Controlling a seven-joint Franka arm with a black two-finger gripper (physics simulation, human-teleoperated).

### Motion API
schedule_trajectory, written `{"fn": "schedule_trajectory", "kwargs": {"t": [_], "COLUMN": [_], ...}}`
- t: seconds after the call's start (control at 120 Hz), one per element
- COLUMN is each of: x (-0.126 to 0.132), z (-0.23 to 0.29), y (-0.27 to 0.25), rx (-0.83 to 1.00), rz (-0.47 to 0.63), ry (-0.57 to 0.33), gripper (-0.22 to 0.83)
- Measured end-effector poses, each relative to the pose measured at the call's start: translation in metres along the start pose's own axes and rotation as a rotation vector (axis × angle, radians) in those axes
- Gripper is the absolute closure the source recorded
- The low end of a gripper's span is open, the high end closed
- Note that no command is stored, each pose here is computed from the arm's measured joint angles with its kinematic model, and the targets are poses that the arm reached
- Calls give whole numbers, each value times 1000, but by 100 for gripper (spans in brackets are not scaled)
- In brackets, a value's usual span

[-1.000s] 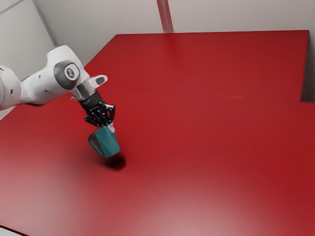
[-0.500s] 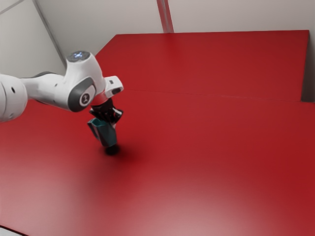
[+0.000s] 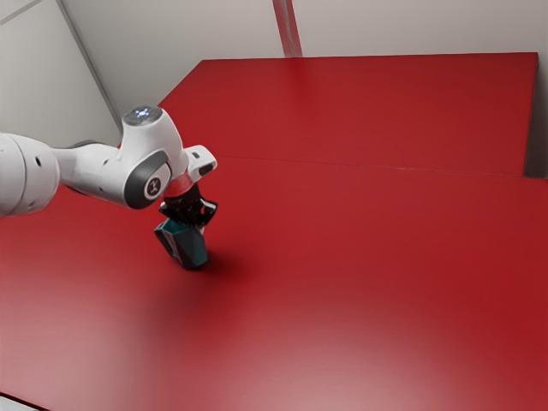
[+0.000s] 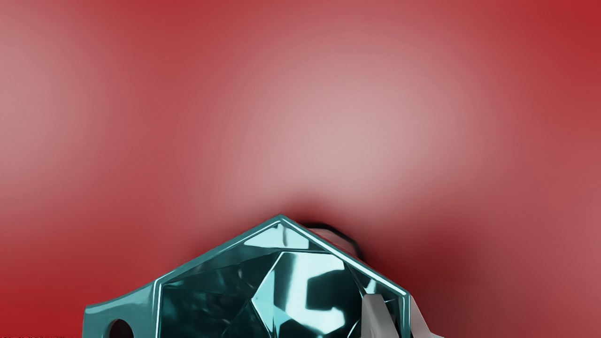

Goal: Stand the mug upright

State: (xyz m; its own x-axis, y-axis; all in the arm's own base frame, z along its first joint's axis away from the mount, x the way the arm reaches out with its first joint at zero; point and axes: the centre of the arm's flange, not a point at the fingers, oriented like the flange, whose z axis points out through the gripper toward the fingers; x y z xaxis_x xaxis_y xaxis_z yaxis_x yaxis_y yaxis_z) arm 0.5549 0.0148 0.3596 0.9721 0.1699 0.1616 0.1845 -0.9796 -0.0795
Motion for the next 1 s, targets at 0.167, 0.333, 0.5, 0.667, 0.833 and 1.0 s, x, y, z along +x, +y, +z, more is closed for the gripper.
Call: {"fn": "schedule_trajectory", "kwargs": {"t": [0.167, 0.333, 0.5, 0.667, 0.833, 1.0], "x": [0, 1, 1, 1, 22, 30], "z": [0, -14, -40, -80, -136, -191], "y": [3, 5, 4, 5, 9, 33], "rx": [1, 1, 0, -7, 1, 9], "rz": [-17, -23, -30, -42, -45, -6], "ry": [0, 18, 49, 92, 104, 87], "gripper": [68, 33, 15, 7, 3, 1]}}
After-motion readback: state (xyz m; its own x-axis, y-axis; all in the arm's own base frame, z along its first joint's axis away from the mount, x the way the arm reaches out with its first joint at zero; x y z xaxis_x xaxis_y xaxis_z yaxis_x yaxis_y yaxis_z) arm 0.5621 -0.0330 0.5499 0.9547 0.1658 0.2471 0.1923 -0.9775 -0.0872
